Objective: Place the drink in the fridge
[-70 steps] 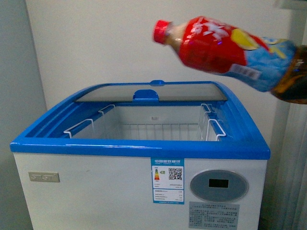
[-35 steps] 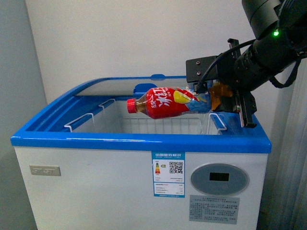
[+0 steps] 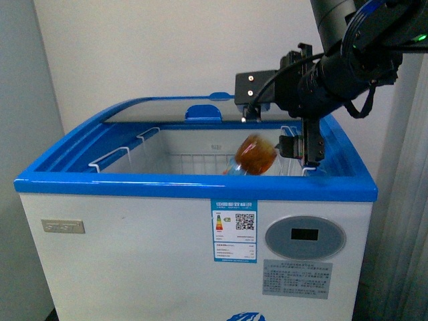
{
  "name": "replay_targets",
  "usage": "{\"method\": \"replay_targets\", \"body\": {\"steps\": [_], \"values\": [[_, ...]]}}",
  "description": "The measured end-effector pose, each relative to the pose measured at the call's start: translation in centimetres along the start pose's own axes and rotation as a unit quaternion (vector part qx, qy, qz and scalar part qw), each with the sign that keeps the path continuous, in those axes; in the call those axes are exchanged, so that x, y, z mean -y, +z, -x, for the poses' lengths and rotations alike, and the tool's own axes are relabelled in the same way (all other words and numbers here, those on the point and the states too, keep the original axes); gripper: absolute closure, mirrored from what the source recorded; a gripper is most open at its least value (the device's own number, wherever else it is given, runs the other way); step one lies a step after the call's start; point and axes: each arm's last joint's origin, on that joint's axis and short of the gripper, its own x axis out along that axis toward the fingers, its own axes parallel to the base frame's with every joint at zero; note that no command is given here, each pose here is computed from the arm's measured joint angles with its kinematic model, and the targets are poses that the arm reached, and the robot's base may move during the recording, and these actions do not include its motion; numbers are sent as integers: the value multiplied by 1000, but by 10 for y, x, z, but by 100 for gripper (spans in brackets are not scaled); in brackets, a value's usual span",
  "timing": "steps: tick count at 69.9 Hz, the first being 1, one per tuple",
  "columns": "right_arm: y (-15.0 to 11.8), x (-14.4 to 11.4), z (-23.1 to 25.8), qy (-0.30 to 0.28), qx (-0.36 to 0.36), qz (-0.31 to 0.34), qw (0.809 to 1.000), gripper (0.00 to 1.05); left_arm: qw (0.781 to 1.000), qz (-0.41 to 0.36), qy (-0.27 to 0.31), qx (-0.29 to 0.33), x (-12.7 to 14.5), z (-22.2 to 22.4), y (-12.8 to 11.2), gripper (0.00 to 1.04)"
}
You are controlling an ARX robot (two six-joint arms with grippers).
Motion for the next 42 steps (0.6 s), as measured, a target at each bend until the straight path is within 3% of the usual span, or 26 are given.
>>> {"method": "replay_targets", "body": {"steps": [3,11,21,28,33,41,42], "values": [[2,6,5,-13,4,-14,1000,6,1000,0,0,-1,0,1,0,102],[5,27,28,-54,5,-75,996,8,1000,0,0,0,0,3,0,102],[-5,49,92,-99,-16,-238,966,8,1000,0,0,-1,0,5,0,102],[-21,42,154,-87,-30,-377,922,8,1000,0,0,-10,0,9,-3,102],[-35,24,199,-71,-45,-472,877,8,1000,0,0,-13,0,15,-4,102],[-64,-38,285,-35,-103,-615,781,8,1000,0,0,-4,0,17,-3,102],[-65,-42,290,-33,-106,-622,775,8,1000,0,0,-3,0,17,-3,102]]}}
